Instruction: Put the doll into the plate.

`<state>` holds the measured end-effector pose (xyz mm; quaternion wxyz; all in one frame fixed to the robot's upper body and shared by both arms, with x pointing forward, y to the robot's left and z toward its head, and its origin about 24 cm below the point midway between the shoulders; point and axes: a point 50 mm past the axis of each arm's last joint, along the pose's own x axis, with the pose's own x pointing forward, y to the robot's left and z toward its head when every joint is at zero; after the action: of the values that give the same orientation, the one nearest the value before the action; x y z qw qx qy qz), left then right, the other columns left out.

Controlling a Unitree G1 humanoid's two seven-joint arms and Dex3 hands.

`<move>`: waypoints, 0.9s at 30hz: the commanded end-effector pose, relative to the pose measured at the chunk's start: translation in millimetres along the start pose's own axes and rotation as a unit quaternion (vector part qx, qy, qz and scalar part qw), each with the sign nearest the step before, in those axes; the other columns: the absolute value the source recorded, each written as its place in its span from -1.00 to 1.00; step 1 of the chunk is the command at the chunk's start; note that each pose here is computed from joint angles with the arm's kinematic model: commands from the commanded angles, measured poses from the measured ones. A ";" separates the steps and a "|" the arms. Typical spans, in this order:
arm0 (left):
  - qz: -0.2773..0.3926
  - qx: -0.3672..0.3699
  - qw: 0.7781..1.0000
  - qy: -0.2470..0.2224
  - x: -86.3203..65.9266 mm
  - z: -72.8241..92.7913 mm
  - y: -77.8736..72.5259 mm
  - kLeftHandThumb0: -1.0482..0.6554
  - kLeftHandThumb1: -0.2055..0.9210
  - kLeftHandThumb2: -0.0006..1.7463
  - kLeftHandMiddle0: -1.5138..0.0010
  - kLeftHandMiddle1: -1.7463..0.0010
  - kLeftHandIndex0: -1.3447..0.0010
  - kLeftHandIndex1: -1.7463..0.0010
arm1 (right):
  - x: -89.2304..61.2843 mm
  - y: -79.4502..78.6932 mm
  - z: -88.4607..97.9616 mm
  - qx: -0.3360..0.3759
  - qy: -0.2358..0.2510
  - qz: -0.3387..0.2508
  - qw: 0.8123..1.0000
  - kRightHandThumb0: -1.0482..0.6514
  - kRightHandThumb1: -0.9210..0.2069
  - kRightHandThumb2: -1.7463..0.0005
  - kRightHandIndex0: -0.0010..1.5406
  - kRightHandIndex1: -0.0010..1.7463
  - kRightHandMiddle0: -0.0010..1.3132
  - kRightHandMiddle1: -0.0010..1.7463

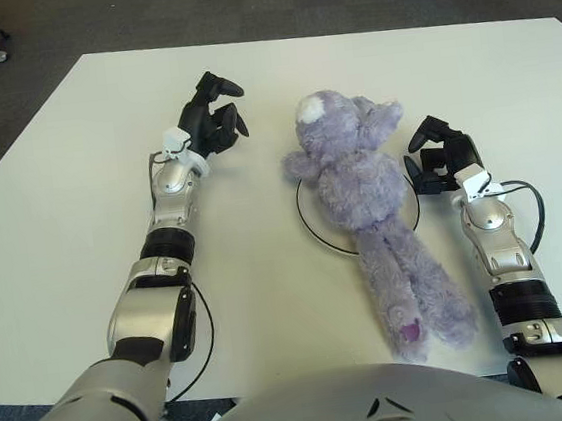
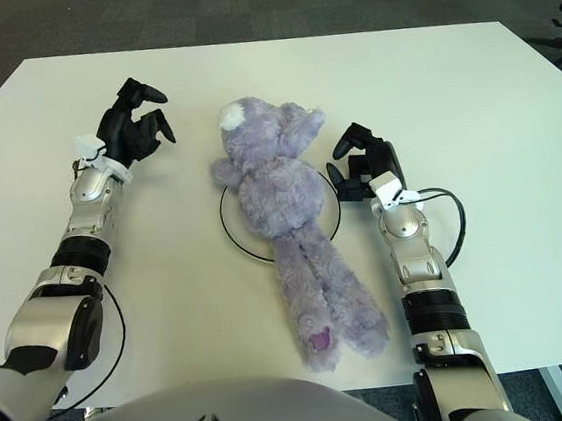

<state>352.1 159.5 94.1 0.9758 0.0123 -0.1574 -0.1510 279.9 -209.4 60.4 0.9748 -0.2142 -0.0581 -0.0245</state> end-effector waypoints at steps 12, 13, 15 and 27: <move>0.054 -0.038 0.996 0.056 -17.1 -25.2 2.6 -0.24 0.39 0.13 -0.44 -1.00 0.39 -1.00 | -12.0 2.6 -23.9 -0.003 0.060 0.016 0.998 -0.33 0.06 -0.49 0.59 1.00 -0.07 1.00; 0.059 -0.039 0.996 0.058 -17.3 -26.2 2.5 -0.25 0.37 0.14 -0.46 -1.00 0.38 -1.00 | -12.0 2.3 -24.1 -0.004 0.061 0.016 0.998 -0.33 0.06 -0.49 0.59 1.00 -0.07 1.00; 0.069 -0.040 0.995 0.064 -17.4 -27.4 1.9 -0.25 0.36 0.16 -0.48 -1.00 0.36 -1.00 | -12.1 1.4 -24.5 -0.004 0.061 0.017 0.998 -0.33 0.06 -0.49 0.59 1.00 -0.07 1.00; 0.107 -0.017 0.990 0.088 -23.1 -30.3 -7.4 -0.26 0.28 0.22 -0.59 -1.00 0.32 -1.00 | -14.0 -2.5 -27.7 -0.001 0.064 0.019 0.998 -0.33 0.06 -0.49 0.60 1.00 -0.07 1.00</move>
<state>340.7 159.9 59.4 0.9955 -0.0101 -0.0758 -0.0559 279.1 -215.7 59.0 0.9754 -0.2127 -0.0542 -0.0221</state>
